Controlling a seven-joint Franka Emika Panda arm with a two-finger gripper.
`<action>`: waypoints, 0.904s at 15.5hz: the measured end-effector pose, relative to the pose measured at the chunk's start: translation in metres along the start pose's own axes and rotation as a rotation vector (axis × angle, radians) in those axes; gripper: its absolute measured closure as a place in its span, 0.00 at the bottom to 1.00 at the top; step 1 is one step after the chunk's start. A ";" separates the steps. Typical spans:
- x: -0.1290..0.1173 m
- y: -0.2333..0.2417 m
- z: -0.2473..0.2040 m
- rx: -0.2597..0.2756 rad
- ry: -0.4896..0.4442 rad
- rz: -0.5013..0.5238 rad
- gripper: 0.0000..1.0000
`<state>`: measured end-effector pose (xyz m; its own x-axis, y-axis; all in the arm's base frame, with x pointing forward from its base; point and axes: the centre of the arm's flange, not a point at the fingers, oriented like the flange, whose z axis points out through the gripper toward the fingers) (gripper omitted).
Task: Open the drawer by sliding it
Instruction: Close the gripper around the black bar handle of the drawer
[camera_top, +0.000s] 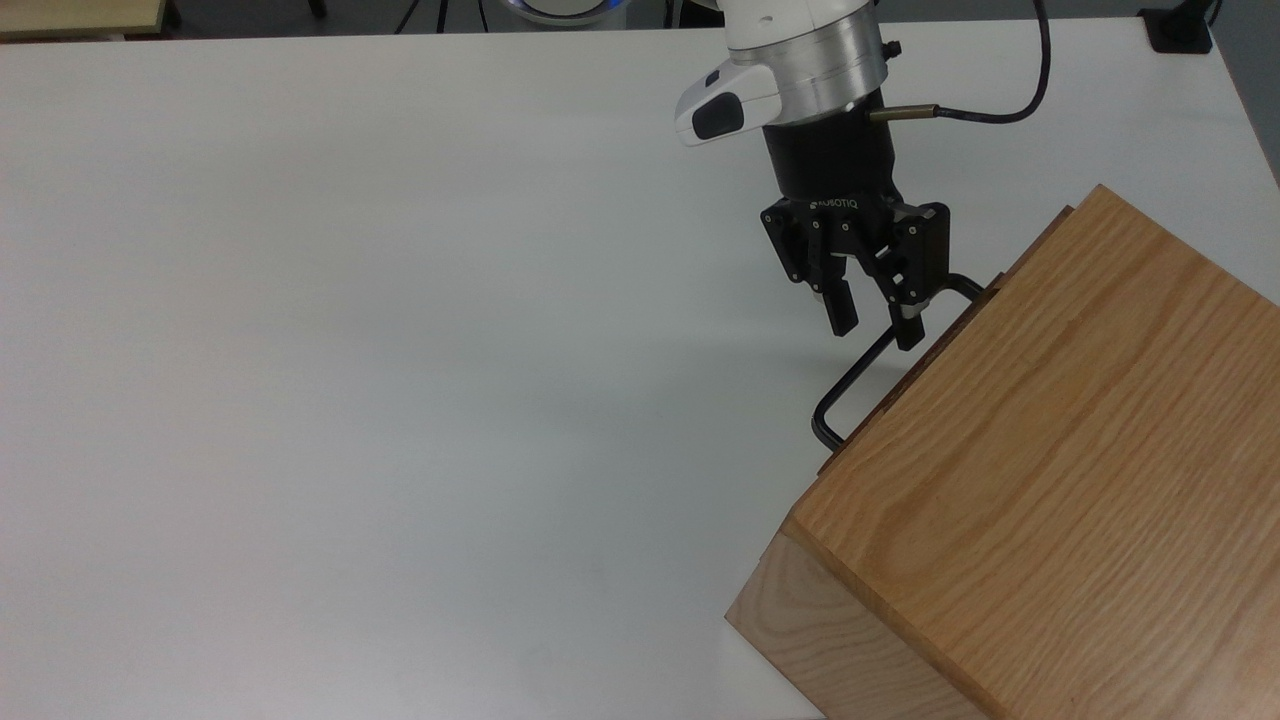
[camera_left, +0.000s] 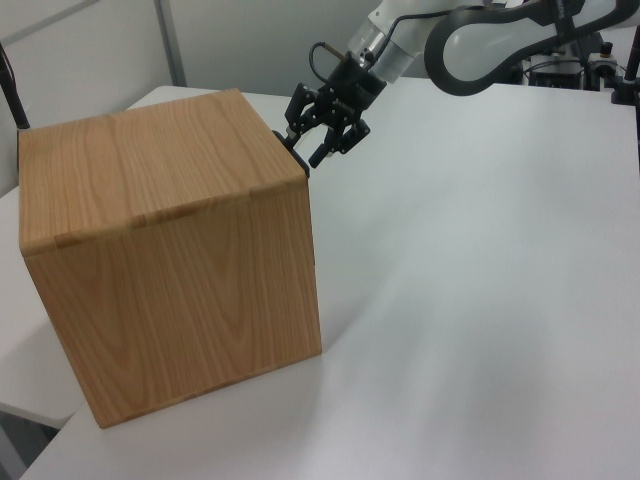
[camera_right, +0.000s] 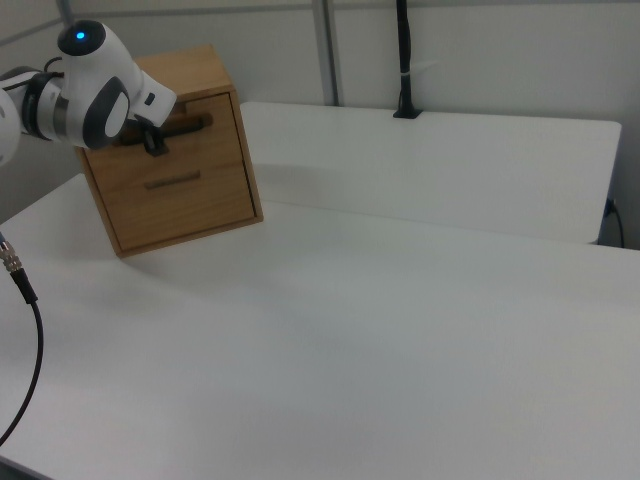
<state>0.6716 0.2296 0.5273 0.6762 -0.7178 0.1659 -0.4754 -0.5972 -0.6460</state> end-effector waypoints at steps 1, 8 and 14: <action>0.000 -0.001 -0.001 0.002 0.001 0.000 0.46; 0.001 -0.002 0.000 0.004 0.002 0.000 0.67; 0.004 -0.001 0.005 0.038 0.027 0.004 0.71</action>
<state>0.6779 0.2289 0.5246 0.6584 -0.7301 0.1828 -0.4565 -0.5806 -0.6742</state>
